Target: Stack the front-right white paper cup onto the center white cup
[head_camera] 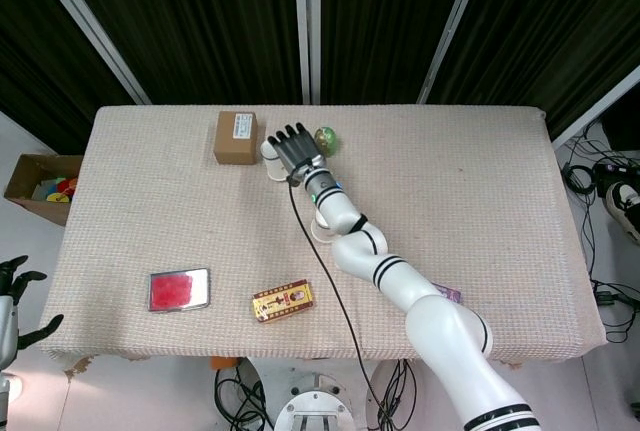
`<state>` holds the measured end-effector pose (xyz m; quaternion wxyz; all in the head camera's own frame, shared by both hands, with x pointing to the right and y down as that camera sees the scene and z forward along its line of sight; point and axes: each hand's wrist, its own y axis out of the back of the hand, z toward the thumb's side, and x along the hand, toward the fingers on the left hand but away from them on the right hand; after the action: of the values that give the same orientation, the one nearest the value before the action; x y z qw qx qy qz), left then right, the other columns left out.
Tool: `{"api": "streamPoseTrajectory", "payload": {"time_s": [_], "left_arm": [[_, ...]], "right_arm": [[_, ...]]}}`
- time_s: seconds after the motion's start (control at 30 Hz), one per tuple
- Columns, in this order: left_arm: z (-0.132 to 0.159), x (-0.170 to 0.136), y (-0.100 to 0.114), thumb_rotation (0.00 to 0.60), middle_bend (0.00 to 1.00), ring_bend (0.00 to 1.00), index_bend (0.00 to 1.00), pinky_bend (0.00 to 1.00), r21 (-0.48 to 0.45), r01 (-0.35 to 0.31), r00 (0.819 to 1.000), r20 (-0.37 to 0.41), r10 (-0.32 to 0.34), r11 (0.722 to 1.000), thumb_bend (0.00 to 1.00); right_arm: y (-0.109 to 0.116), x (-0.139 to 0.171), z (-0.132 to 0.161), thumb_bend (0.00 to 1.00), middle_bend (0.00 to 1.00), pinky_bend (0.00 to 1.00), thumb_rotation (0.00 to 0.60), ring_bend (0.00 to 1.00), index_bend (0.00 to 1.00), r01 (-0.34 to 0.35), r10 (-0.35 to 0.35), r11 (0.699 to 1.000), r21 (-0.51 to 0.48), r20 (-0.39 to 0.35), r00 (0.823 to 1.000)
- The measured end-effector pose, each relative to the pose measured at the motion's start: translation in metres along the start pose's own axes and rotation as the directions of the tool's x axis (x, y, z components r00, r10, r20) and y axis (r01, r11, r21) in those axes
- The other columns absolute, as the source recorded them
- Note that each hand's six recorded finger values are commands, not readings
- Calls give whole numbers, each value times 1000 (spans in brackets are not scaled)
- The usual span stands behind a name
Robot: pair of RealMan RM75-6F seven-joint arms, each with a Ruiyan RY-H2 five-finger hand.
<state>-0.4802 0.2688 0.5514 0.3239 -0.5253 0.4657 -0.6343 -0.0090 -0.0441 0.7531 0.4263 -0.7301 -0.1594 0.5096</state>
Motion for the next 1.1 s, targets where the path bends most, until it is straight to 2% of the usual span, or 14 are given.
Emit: {"api": "streamPoseTrajectory", "payload": {"time_s": [0.33, 0.43, 0.57, 0.77, 1.1], "left_arm": [[-2, -2, 0, 600, 158, 124, 353, 160, -12, 8, 1000, -4, -8, 1000, 123], [-2, -3, 0, 600, 158, 124, 353, 160, -14, 8, 1000, -5, -9, 1000, 123], [-3, -5, 2, 600, 158, 125, 353, 160, -13, 5, 1000, -8, -5, 1000, 123], [-5, -8, 5, 600, 158, 125, 353, 160, -11, -7, 1000, -15, 6, 1000, 122], [-6, -8, 6, 600, 158, 124, 353, 160, -14, -16, 1000, -12, 15, 1000, 123]], "right_arm": [[-3, -1, 1, 230, 143, 145, 600, 69, 164, 17, -17, 1000, -6, 3, 1000], [-4, -2, 2, 230, 176, 146, 600, 70, 169, 8, -8, 1000, 4, 3, 1000], [-5, -3, 4, 303, 277, 152, 600, 108, 293, 7, -7, 1000, 20, 3, 1000], [-3, -3, 5, 354, 361, 188, 600, 178, 427, 28, -28, 999, 21, 8, 1000], [8, 2, -6, 357, 395, 212, 600, 207, 495, 93, -93, 996, -10, 4, 996]]}}
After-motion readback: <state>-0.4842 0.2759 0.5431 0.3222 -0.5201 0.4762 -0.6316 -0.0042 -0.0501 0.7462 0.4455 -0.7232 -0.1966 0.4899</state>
